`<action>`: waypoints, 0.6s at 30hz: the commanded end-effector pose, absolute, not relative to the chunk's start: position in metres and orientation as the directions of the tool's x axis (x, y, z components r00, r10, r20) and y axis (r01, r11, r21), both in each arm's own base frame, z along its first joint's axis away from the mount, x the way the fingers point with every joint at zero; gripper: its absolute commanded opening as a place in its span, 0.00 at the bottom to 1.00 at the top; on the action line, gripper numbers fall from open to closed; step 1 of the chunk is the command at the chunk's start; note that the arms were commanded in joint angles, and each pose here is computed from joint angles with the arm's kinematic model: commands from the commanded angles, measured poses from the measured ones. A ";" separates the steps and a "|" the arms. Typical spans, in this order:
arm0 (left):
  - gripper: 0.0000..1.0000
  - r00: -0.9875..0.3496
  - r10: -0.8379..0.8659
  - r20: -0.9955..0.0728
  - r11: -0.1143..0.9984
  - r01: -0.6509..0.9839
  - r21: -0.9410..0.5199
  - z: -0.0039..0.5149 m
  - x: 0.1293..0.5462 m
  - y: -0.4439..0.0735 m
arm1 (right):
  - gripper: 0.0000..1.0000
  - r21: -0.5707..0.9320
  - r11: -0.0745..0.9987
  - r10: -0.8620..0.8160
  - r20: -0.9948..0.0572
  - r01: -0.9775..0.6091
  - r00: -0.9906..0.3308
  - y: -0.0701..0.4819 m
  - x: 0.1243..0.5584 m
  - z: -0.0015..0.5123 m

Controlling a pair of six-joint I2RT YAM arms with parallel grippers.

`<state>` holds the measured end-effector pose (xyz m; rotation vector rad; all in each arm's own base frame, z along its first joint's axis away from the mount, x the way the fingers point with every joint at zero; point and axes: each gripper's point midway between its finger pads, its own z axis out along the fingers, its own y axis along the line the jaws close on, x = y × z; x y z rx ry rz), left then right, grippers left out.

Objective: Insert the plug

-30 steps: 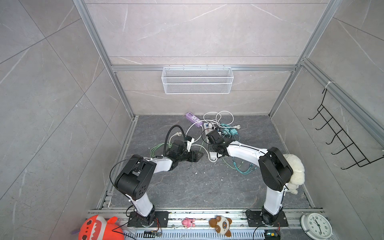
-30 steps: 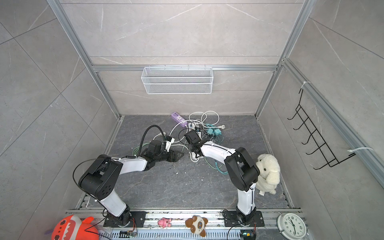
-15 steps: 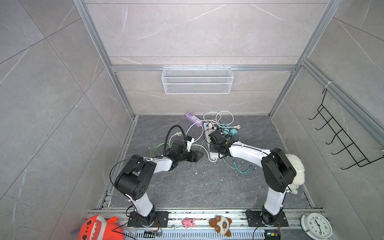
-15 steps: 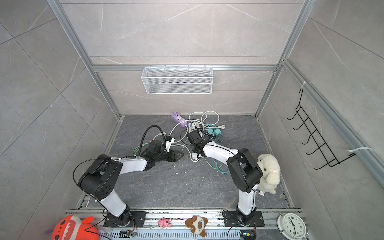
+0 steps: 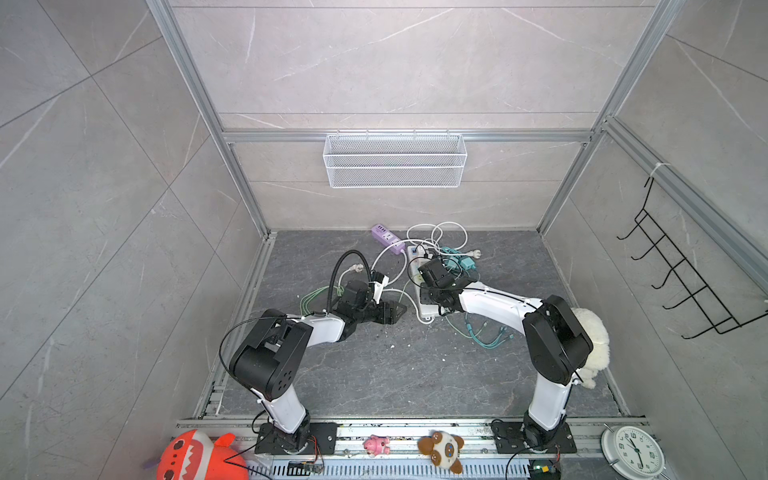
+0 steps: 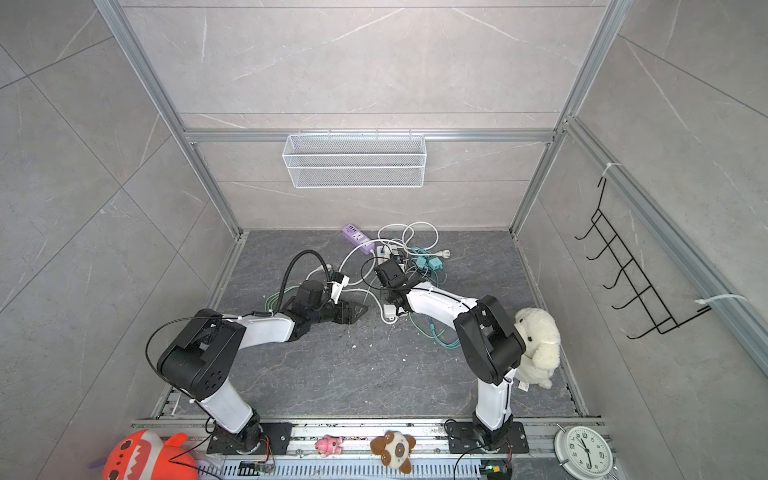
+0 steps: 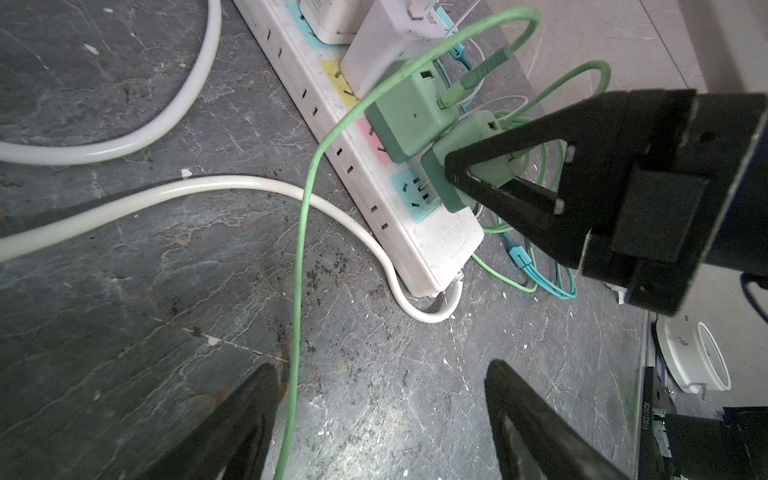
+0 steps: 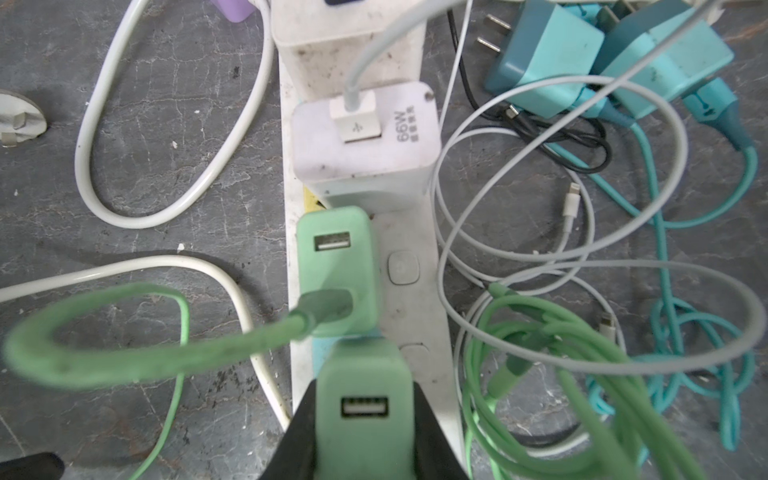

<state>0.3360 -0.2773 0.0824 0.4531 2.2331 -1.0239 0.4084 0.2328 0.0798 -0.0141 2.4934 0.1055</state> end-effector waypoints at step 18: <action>0.81 -0.704 0.053 -0.708 0.633 0.572 -0.522 0.094 0.343 -0.278 | 0.00 0.033 0.995 -0.062 -0.509 -0.092 -0.858 0.228 0.394 0.039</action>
